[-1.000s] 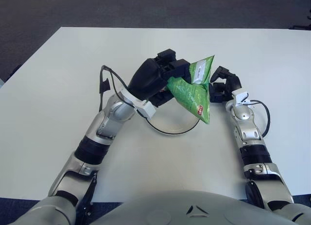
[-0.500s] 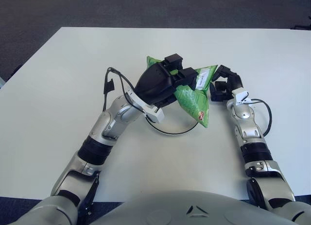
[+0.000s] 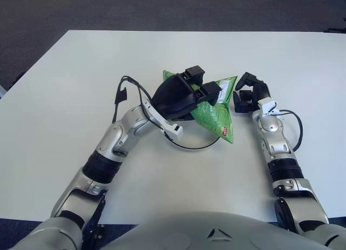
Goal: Put the snack into the plate.
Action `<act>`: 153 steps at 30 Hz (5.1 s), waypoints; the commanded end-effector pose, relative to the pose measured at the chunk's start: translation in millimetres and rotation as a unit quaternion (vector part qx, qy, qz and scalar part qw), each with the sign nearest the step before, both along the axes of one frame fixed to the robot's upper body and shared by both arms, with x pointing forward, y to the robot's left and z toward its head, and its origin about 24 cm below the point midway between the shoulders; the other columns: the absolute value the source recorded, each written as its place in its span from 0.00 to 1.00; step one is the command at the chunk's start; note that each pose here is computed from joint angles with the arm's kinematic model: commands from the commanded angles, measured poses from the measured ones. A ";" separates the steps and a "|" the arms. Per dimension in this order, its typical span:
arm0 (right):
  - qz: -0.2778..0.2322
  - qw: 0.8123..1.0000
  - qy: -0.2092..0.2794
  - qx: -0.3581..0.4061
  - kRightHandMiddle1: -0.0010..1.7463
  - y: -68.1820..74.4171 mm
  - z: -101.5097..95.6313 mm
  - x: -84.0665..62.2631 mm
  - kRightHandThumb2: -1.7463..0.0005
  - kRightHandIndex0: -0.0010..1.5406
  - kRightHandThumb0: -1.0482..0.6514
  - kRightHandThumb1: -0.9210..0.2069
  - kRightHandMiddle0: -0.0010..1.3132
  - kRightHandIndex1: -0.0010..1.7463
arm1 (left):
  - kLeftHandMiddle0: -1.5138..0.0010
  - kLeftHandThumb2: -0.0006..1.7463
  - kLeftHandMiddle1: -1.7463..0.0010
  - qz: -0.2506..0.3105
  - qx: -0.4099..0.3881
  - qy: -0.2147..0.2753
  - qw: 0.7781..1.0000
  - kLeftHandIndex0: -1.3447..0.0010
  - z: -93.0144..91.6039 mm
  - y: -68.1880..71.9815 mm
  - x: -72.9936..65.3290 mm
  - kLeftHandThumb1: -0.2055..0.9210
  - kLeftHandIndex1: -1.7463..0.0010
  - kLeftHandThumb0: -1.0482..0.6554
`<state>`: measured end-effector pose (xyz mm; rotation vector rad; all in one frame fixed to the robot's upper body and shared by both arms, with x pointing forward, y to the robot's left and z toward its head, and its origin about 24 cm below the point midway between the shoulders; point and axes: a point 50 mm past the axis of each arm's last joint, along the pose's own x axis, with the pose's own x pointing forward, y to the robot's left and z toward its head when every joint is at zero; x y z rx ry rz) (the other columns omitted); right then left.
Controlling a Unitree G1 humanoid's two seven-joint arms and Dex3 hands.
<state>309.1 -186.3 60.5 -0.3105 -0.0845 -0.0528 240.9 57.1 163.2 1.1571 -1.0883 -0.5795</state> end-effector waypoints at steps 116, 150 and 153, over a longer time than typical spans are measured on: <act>0.003 0.995 0.098 0.015 1.00 -8.3 -41.2 -23.3 0.16 0.87 0.30 0.65 0.55 1.00 | 0.97 0.18 0.98 0.152 -0.033 0.203 0.967 1.00 28.6 118.5 16.8 0.97 0.92 0.02; 0.003 0.995 0.097 0.002 1.00 -8.8 -41.4 -23.4 0.16 0.86 0.30 0.64 0.55 1.00 | 0.93 0.35 0.94 0.178 -0.265 0.319 0.893 1.00 -40.2 164.4 40.9 1.00 0.73 0.00; 0.002 0.995 0.097 0.001 1.00 -8.4 -40.8 -23.4 0.16 0.87 0.30 0.64 0.55 1.00 | 0.93 0.39 0.94 0.150 -0.338 0.342 0.864 1.00 -46.9 165.7 43.2 1.00 0.75 0.00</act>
